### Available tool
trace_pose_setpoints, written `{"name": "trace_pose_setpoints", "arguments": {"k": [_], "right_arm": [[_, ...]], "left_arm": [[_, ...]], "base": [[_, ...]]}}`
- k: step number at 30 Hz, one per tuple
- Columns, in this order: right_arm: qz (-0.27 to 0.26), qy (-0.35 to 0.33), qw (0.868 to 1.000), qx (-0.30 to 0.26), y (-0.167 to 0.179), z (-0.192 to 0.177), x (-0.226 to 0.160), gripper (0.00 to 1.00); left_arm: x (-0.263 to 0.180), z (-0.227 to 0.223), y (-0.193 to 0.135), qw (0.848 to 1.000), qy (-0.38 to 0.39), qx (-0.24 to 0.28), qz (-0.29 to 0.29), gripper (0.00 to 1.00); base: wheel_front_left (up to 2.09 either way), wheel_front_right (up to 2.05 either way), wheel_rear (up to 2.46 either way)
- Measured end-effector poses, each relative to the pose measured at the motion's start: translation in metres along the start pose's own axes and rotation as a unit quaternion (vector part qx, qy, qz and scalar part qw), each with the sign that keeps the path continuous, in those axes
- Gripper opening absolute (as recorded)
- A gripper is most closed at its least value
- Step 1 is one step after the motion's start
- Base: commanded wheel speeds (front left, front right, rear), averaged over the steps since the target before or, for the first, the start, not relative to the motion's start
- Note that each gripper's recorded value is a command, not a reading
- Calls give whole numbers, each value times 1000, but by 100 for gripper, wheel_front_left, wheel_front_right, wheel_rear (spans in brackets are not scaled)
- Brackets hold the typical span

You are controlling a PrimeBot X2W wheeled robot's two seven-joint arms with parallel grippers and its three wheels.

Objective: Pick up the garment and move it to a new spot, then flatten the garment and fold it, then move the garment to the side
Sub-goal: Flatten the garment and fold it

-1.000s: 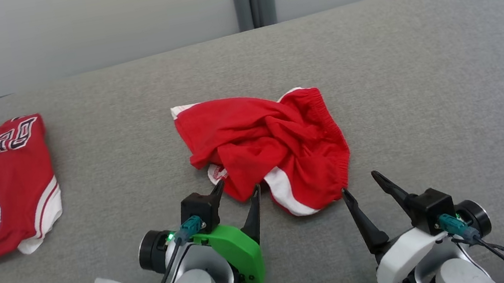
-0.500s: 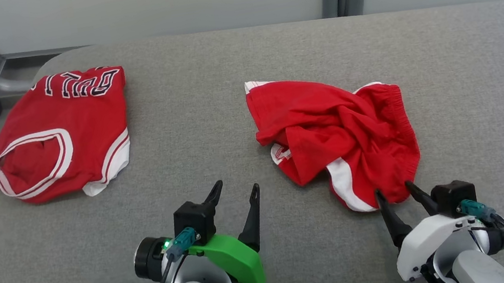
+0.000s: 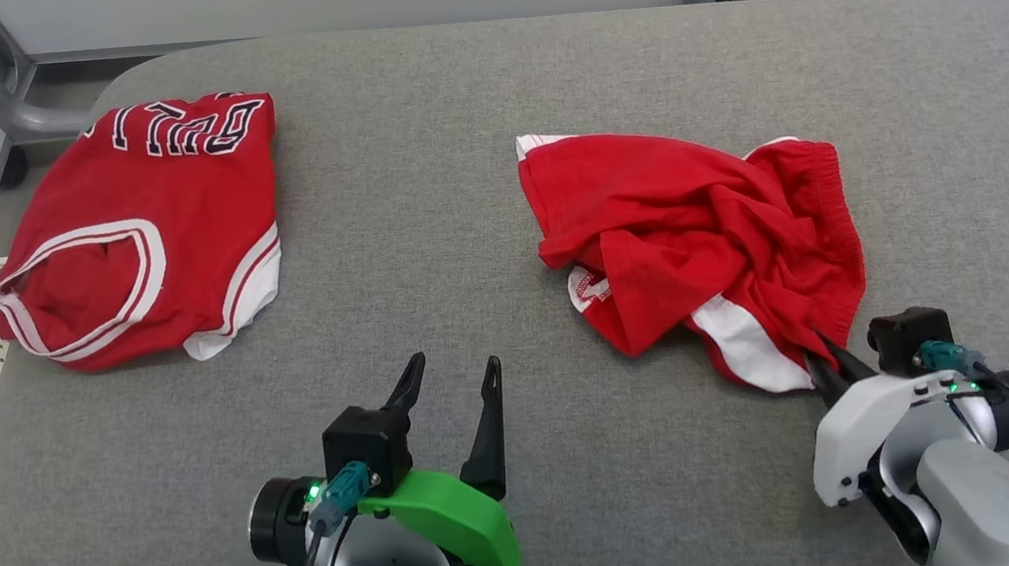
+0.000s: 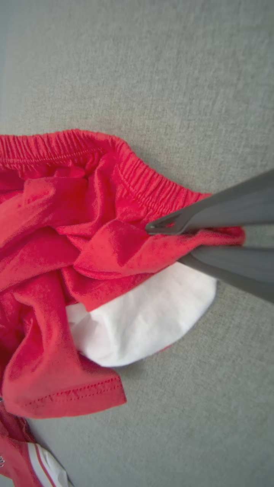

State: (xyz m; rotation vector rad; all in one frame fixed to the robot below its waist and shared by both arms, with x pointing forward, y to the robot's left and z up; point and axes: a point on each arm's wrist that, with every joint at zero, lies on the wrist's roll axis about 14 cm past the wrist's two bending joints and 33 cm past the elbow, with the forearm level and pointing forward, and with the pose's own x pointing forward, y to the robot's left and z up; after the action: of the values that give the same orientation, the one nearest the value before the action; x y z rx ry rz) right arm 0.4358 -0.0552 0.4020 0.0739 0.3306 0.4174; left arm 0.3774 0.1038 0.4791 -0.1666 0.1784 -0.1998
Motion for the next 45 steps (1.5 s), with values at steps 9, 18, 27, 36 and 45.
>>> {"name": "trace_pose_setpoints", "arguments": {"k": [9,18,27,36,45], "right_arm": [[-55,-11,997,-61,-69,34,-5,0],[-103,31,990,-89,-125,27,-21,0],[-124,18,988,-91,-141,32,-36,100],[-160,-59,982,-77,-157,63,-70,100],[-199,-104,973,-60,-163,67,-115,100]], "left_arm": [[5,-5,-19,1000,5,-11,-26,100],[11,-28,-49,996,42,-13,-76,100],[15,-58,-111,979,89,8,-185,100],[27,-84,-150,960,130,9,-249,100],[50,-99,-165,955,150,9,-256,100]], "base": [[0,0,0],[0,0,0],[0,0,0],[0,0,0],[0,0,0]]}}
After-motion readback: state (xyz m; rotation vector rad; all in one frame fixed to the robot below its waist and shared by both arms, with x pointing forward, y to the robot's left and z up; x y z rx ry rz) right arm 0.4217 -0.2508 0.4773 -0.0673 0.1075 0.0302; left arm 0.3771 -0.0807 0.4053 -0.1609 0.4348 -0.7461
